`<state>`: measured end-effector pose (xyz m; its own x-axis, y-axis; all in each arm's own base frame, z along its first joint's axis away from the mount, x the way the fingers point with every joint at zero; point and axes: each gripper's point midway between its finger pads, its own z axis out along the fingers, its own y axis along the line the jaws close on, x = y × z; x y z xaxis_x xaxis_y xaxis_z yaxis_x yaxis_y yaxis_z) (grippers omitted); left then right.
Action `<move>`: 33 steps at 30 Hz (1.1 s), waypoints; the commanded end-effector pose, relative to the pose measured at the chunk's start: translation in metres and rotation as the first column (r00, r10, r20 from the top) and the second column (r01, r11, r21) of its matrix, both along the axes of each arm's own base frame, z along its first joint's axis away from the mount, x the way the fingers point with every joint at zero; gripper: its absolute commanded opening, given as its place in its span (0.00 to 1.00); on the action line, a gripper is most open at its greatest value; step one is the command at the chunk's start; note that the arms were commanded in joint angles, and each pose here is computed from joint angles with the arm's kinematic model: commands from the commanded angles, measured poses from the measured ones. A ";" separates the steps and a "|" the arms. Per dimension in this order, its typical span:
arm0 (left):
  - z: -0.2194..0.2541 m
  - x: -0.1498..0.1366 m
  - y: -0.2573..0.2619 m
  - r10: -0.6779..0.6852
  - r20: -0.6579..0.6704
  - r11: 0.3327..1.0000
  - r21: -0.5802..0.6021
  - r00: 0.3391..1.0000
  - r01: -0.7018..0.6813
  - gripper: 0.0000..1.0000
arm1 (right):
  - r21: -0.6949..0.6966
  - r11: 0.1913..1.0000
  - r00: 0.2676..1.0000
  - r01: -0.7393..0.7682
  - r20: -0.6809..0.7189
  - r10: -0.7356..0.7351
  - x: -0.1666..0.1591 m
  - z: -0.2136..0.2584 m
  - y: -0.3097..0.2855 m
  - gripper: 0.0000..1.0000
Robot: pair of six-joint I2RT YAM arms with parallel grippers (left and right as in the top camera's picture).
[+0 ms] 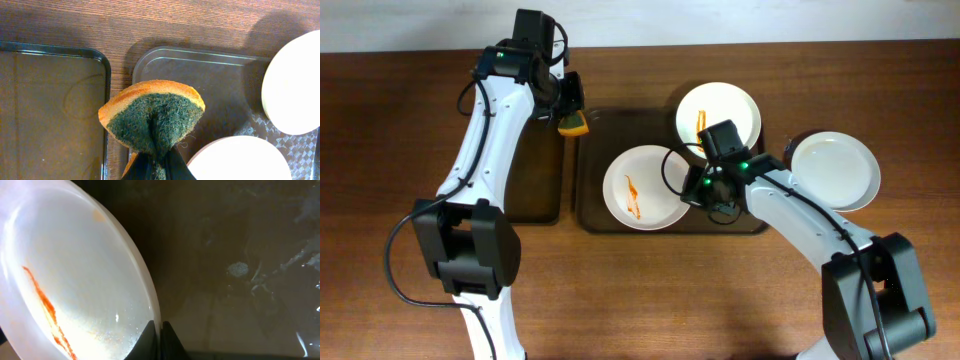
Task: Clean dirty plates on tray and stack at the side
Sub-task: 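Grasp the lower-right sauced plate rim with the right gripper, then scrub the held plate with the sponge in the left gripper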
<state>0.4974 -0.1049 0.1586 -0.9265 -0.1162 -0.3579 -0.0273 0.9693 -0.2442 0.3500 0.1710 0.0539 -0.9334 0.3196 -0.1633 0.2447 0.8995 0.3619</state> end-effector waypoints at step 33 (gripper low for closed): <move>-0.005 -0.016 -0.015 -0.131 -0.035 0.991 0.030 0.991 0.132 0.00 | -0.035 0.992 0.991 0.122 0.062 -0.120 0.050 -0.039 0.004 0.34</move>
<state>0.4879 -0.1175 0.1559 -0.9383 -0.0334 -0.3442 0.0472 0.9736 -0.2231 0.3897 0.1771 0.0138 -0.8584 0.4718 -0.2012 0.3884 0.8542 0.3458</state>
